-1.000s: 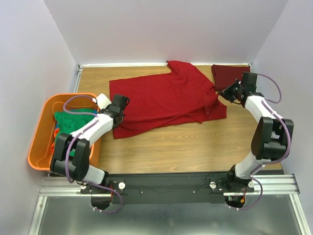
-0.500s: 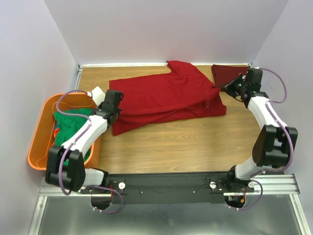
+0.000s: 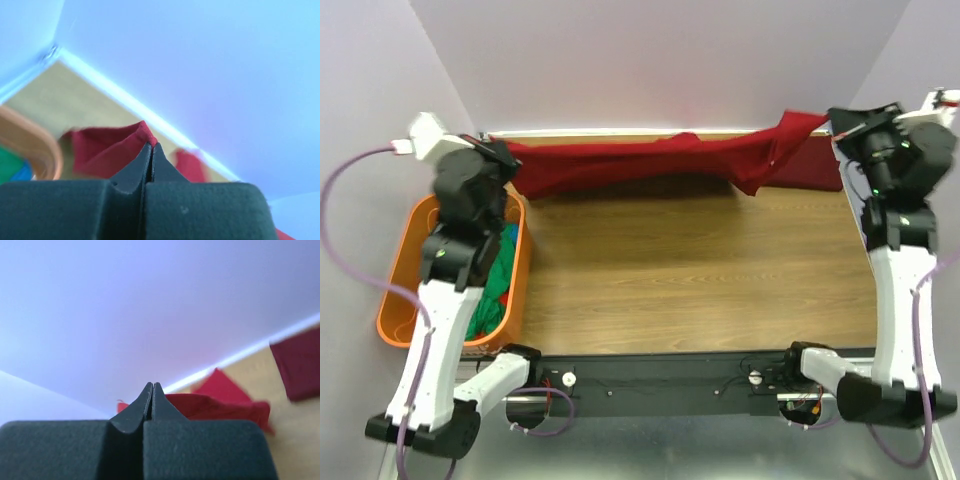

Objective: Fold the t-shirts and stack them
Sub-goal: Flatten the tshirt out

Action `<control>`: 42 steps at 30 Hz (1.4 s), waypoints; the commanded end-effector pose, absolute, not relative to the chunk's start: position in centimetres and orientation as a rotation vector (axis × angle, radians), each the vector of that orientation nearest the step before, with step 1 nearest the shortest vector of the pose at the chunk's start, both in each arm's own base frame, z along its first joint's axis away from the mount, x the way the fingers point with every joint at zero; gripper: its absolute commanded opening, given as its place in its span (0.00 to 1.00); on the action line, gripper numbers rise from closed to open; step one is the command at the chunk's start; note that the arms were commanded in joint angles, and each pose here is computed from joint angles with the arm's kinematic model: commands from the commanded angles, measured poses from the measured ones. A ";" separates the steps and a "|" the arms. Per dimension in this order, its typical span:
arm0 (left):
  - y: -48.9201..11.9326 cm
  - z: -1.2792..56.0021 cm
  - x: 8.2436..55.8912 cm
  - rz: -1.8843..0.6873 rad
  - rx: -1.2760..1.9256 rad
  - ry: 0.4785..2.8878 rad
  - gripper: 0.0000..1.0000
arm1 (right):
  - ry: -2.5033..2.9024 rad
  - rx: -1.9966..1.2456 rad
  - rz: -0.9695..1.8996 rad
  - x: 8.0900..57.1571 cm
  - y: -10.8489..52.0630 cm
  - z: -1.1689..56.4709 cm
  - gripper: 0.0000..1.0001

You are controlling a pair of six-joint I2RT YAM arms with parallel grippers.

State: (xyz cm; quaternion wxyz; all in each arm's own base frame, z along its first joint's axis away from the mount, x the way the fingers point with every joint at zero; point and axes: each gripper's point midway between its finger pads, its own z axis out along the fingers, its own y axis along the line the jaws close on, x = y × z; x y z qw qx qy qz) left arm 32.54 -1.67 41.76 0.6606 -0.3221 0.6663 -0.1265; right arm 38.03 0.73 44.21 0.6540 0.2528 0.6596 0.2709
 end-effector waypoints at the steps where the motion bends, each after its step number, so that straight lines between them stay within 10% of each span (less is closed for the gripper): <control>1: -0.8 49.8 28.4 -0.333 -0.625 1.351 0.00 | 1.303 0.567 0.498 32.4 -1.2 51.6 0.01; 12: -1.7 62.6 22.4 -0.471 -0.427 1.081 0.00 | 0.919 0.534 0.385 21.8 -3.2 65.4 0.01; 27: -2.9 59.9 37.3 -0.362 -0.345 1.324 0.00 | 1.251 0.531 0.443 39.7 -2.8 57.9 0.01; 42: -5.1 59.1 40.8 -0.655 -0.034 1.356 0.00 | 1.197 0.509 0.450 39.0 -3.0 60.4 0.01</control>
